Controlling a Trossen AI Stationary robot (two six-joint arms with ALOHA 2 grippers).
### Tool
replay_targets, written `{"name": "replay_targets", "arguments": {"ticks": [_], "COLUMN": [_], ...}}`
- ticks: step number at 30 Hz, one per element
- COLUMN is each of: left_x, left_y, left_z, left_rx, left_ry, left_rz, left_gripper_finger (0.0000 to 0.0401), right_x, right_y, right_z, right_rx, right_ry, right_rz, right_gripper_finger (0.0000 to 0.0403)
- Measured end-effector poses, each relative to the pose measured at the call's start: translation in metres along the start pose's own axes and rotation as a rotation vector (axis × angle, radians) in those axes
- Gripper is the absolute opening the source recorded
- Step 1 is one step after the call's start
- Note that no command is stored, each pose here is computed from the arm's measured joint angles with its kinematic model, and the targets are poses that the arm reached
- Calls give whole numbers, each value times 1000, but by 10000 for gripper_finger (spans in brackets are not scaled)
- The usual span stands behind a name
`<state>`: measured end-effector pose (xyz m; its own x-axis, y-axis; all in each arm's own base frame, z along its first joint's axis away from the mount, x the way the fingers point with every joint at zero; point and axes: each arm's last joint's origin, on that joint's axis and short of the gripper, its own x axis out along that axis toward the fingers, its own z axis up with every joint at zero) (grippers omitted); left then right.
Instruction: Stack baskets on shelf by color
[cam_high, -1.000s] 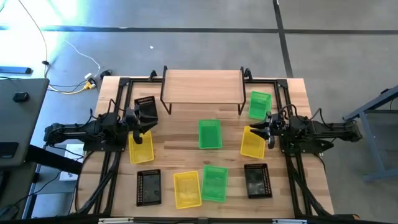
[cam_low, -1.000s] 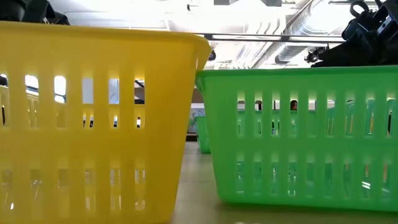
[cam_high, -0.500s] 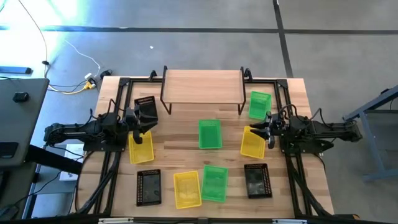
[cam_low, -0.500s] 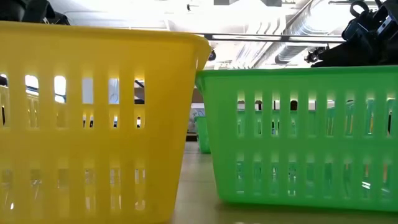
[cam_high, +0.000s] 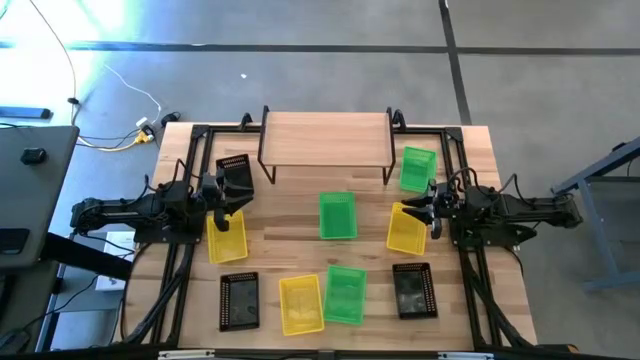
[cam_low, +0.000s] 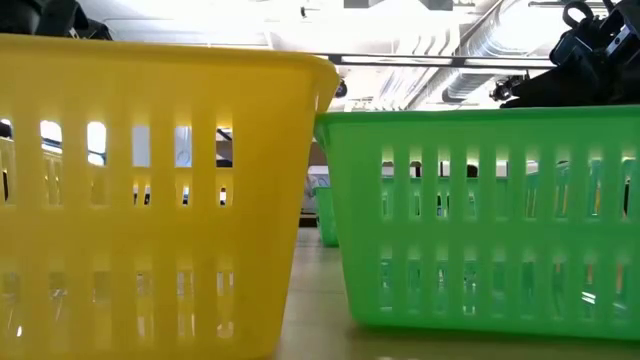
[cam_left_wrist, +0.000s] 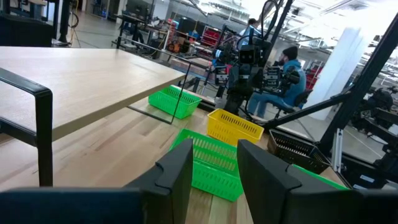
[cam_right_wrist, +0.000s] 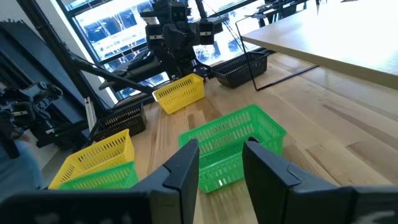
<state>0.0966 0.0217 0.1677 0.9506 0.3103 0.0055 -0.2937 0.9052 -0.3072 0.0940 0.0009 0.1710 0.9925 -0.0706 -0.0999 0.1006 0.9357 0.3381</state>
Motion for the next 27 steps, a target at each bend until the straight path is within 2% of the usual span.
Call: {"name": "replay_targets", "arguments": {"ticks": [23,27], "left_x": [0,0], "left_y": [1,0], "left_z": [1,1], "left_rx": [-2,-79], "left_ry": [-14,-7], "left_rz": [25,5], "left_gripper_finger": [117,117], "right_x": [0,0], "right_y": [0,0], "right_z": [0,0], "right_rx": [0,0], "right_ry": [0,0], "right_rz": [0,0], "right_gripper_finger": [110,110]}}
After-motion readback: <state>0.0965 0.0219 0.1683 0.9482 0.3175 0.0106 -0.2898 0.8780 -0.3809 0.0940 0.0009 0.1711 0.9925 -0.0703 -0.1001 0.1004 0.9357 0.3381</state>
